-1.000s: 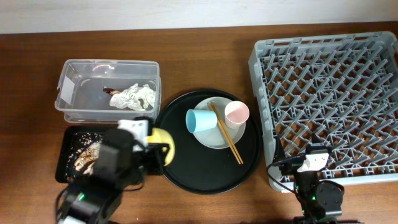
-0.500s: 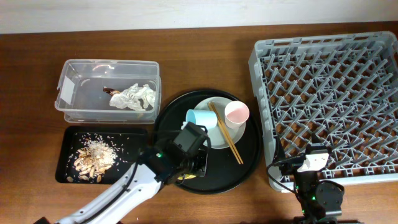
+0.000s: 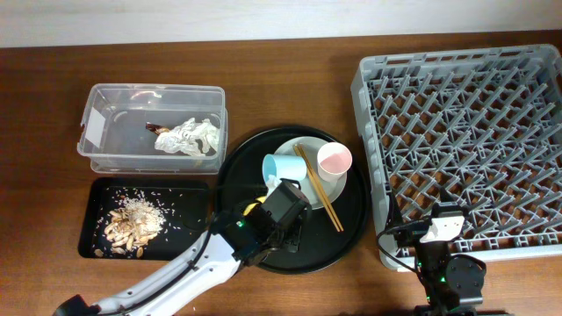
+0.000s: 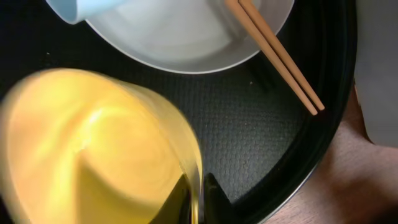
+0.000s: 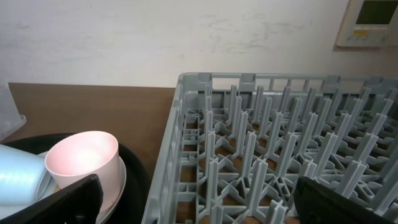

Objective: Sort waste into correct bins and load items into the dishwasher rack
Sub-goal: 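Return the empty yellow bowl to the round tray and release it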

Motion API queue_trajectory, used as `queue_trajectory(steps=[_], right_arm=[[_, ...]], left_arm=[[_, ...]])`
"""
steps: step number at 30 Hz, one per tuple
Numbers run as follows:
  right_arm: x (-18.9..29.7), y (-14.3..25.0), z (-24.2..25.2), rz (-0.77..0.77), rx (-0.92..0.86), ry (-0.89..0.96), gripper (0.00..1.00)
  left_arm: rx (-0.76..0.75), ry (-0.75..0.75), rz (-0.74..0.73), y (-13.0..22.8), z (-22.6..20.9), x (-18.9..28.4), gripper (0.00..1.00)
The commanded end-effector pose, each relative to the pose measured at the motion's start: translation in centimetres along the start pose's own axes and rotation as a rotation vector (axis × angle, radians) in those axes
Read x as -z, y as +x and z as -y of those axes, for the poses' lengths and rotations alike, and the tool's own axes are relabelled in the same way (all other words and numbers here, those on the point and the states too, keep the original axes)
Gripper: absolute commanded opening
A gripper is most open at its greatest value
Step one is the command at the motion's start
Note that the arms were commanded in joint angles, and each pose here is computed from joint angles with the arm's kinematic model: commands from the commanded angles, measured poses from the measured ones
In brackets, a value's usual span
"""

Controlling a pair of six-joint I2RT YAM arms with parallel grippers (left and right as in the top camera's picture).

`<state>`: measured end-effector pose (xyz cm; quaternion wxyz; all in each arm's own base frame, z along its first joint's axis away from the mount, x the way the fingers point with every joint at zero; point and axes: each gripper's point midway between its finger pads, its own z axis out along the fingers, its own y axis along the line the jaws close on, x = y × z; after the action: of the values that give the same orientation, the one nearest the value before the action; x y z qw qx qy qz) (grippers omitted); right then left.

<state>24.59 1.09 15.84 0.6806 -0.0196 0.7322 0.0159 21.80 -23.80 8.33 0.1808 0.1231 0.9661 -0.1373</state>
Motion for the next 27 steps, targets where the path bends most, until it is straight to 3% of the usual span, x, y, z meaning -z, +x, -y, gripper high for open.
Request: queue_trajectory(steps=[1,3,11,17,20,27], right_arm=[[0.0,0.2,0.2,-0.003,0.002,0.01,0.99],[0.0,0.2,0.2,-0.003,0.002,0.01,0.99],[0.0,0.2,0.2,-0.003,0.002,0.01,0.99],[0.0,0.2,0.2,-0.003,0.002,0.01,0.99],[0.0,0.2,0.2,-0.003,0.002,0.01,0.99],[0.0,0.2,0.2,-0.003,0.002,0.01,0.99]], left_arm=[[0.002,-0.012,0.011,-0.4,0.1,0.0,0.12],[0.002,-0.012,0.01,-0.3,0.1,-0.1,0.13],[0.006,0.024,0.07,-1.9,1.0,0.1,0.31],[-0.033,0.029,0.178,-5.7,2.3,2.4,0.35],[-0.058,-0.085,0.27,-7.8,0.5,3.3,0.43],[0.066,-0.171,0.293,-10.1,-4.7,3.4,0.44]])
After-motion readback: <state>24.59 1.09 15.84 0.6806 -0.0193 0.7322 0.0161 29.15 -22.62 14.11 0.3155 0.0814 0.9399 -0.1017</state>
